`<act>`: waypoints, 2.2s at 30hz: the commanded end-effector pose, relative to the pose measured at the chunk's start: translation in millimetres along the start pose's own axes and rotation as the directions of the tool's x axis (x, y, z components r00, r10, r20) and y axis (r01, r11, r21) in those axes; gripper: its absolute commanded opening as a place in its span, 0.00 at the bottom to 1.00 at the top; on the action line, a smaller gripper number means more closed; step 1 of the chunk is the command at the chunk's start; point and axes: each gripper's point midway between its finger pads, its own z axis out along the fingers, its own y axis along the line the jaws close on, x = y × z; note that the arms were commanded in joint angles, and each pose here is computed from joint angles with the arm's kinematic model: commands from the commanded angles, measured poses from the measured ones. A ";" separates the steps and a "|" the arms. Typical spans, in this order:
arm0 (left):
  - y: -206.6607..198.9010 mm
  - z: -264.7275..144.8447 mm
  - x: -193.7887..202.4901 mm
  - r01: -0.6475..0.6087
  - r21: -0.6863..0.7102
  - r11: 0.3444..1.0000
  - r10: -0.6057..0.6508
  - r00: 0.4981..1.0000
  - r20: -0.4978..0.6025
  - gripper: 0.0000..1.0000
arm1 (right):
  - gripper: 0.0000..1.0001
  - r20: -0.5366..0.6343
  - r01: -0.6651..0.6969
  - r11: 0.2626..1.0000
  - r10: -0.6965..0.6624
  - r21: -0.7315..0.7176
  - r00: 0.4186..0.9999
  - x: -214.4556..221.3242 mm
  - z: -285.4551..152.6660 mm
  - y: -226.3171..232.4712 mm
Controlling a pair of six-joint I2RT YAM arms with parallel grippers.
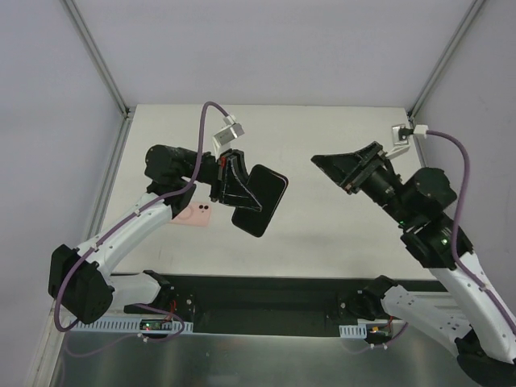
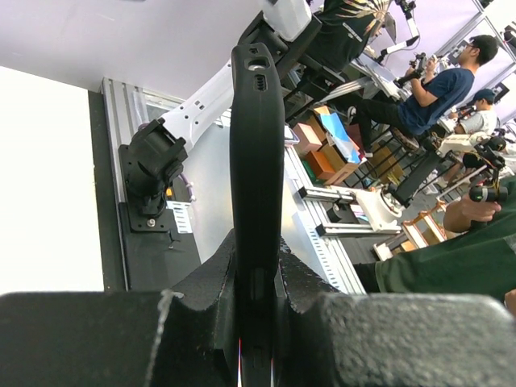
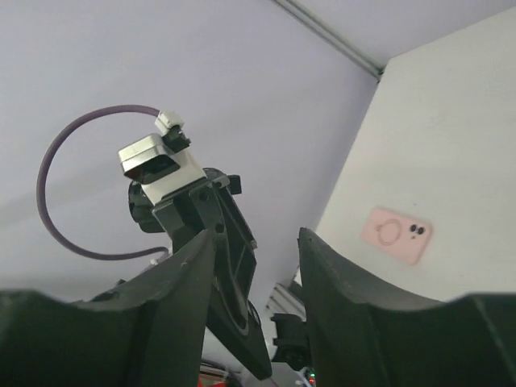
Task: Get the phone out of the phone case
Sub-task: Remove the phone case from the phone.
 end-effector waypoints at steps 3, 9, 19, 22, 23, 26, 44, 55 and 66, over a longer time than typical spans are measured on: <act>-9.5 -0.2 -6.9 -0.100 0.003 0.995 0.100 0.995 0.008 0.00 | 0.53 -0.160 0.324 0.931 -0.299 0.166 0.941 11.8 -26.3 -29.2; 4.6 0.5 -6.8 -0.033 -0.017 0.999 0.033 0.999 0.011 0.00 | 0.55 -0.240 0.456 0.878 -0.415 0.149 0.878 19.8 -18.3 -15.3; 7.9 0.5 -5.5 -0.015 -0.021 1.000 0.015 1.000 0.012 0.00 | 0.57 -0.243 0.504 0.854 -0.466 0.126 0.851 23.3 -15.4 -2.8; 9.1 0.5 -5.1 -0.012 -0.021 1.000 0.012 1.000 0.010 0.00 | 0.57 -0.229 0.504 0.856 -0.470 0.116 0.852 22.7 -18.6 0.0; 10.4 0.6 -5.2 -0.009 -0.022 1.000 0.009 1.000 0.011 0.00 | 0.57 -0.212 0.502 0.858 -0.474 0.108 0.855 19.7 -22.5 3.9; 12.6 0.7 -5.2 -0.003 -0.025 1.000 0.003 1.000 0.013 0.00 | 0.58 -0.180 0.500 0.862 -0.480 0.086 0.859 15.5 -27.6 11.1; 13.4 0.7 -4.8 0.003 -0.026 1.000 -0.003 1.000 0.015 0.00 | 0.60 -0.207 0.531 0.845 -0.509 0.065 0.836 23.7 -13.4 16.1; 14.9 0.7 -4.2 0.006 -0.028 1.000 -0.006 1.000 0.015 0.00 | 0.60 -0.172 0.535 0.839 -0.515 0.101 0.840 13.0 -18.6 14.2; 13.1 0.7 -5.0 0.000 -0.027 1.000 0.000 1.000 0.016 0.00 | 0.60 -0.192 0.539 0.836 -0.516 0.099 0.835 18.2 -15.5 10.9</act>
